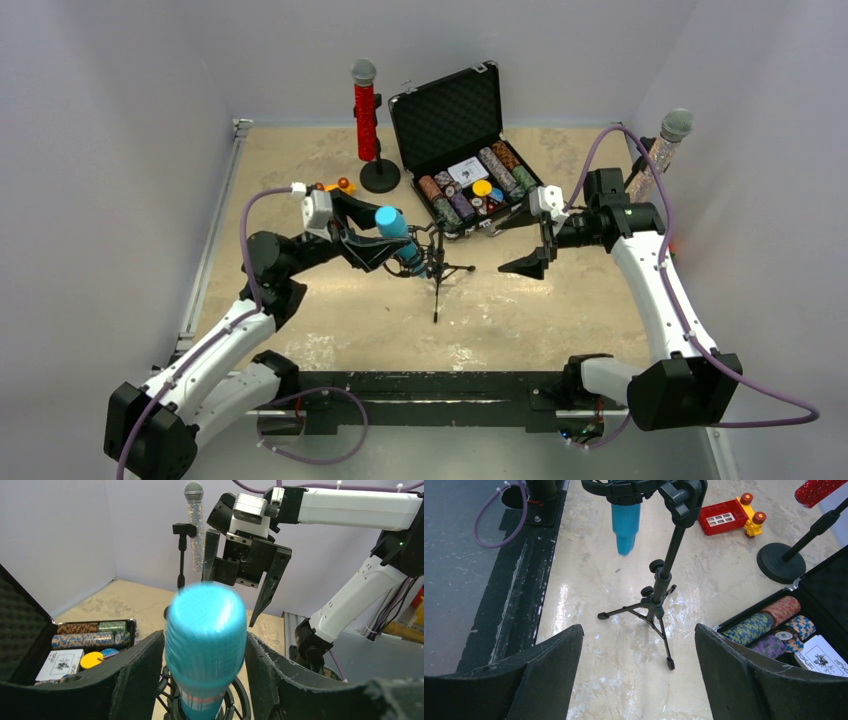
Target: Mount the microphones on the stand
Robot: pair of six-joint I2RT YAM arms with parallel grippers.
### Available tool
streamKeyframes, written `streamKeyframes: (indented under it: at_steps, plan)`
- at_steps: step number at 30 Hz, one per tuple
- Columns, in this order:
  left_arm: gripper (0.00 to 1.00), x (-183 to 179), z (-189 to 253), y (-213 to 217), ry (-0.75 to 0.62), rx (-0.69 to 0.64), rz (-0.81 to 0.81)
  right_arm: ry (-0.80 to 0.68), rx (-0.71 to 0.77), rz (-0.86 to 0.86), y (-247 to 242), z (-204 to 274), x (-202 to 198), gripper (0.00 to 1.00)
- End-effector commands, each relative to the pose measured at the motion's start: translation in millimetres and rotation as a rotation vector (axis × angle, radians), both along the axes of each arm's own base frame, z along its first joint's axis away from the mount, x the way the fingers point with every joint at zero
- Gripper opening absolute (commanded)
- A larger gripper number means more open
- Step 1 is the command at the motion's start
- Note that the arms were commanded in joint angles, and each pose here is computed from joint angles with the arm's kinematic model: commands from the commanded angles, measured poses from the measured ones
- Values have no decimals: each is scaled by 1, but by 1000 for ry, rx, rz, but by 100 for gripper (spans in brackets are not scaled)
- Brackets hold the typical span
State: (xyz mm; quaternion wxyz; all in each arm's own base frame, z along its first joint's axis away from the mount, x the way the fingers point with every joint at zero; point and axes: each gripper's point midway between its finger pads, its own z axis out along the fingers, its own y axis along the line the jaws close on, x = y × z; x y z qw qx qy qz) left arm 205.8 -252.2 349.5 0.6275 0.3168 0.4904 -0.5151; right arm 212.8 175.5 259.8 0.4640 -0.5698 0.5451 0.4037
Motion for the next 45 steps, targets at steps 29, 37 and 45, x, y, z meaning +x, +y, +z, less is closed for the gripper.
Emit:
streamKeyframes:
  at_steps: [29,37,45]
  plan:
    - [99,-6,-60,73,284,135,423,-128,-134,130,30,18,35,97]
    - [87,-2,-119,72,680,41,446,-19,10,143,80,5,54,93]
    - [73,-12,-106,50,846,-215,242,65,41,182,107,-30,37,81]
